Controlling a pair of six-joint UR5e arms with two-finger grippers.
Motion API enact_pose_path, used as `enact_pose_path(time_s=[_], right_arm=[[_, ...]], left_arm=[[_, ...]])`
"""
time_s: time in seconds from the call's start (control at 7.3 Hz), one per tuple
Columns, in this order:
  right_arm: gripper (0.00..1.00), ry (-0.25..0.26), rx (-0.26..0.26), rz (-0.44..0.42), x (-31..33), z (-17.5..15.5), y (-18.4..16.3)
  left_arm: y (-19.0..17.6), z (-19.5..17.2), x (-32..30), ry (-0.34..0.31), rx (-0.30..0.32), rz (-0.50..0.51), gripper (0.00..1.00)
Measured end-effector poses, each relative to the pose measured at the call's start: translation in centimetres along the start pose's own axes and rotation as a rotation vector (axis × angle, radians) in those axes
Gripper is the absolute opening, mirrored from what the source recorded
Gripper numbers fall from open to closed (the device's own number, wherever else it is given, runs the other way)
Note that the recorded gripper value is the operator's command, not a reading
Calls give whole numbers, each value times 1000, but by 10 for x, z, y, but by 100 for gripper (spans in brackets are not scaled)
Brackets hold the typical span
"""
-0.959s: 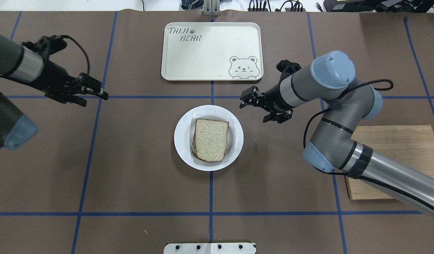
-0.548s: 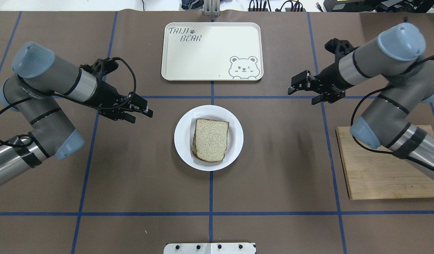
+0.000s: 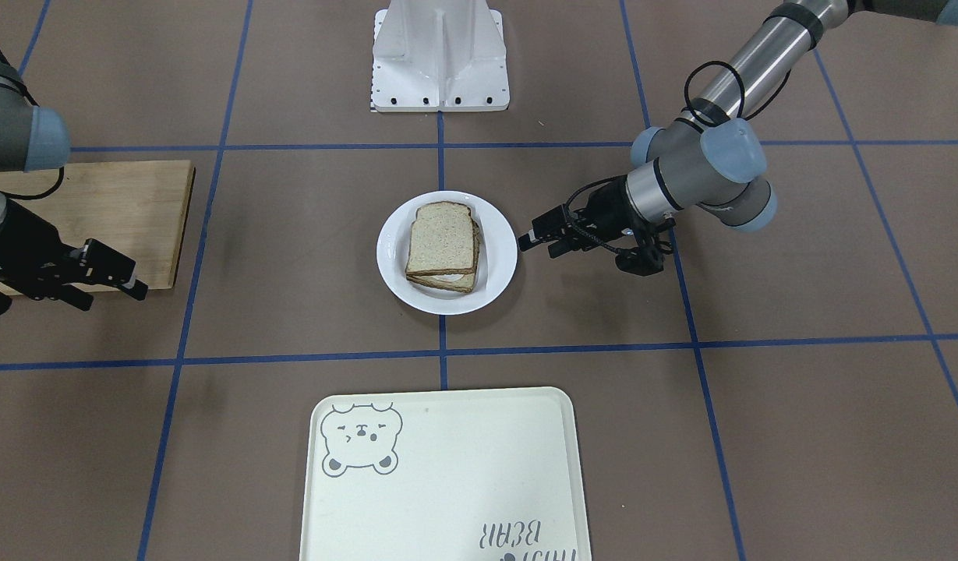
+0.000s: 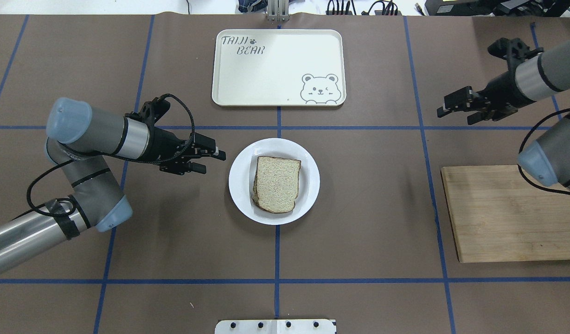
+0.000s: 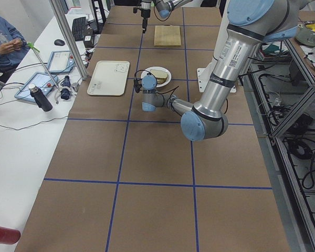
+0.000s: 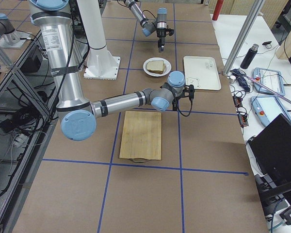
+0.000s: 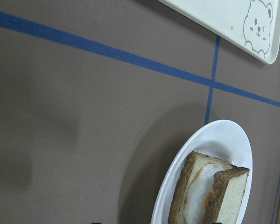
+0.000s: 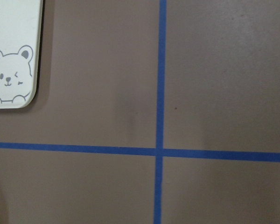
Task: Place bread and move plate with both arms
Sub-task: 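Move the left gripper to the plate rim while the right arm withdraws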
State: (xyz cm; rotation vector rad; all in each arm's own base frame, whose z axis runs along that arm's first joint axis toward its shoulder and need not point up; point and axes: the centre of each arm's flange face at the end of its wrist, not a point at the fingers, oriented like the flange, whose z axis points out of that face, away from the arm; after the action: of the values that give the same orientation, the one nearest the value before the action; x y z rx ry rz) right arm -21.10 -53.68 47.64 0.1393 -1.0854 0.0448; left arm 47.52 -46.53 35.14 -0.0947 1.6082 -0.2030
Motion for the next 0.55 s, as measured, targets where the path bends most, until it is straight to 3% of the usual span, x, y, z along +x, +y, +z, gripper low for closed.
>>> enact_pose_path(time_s=[0.55], right_arm=[[100, 70, -1, -96, 51, -27, -6]], left_arm=[[31, 36, -20, 72, 27, 4, 69]])
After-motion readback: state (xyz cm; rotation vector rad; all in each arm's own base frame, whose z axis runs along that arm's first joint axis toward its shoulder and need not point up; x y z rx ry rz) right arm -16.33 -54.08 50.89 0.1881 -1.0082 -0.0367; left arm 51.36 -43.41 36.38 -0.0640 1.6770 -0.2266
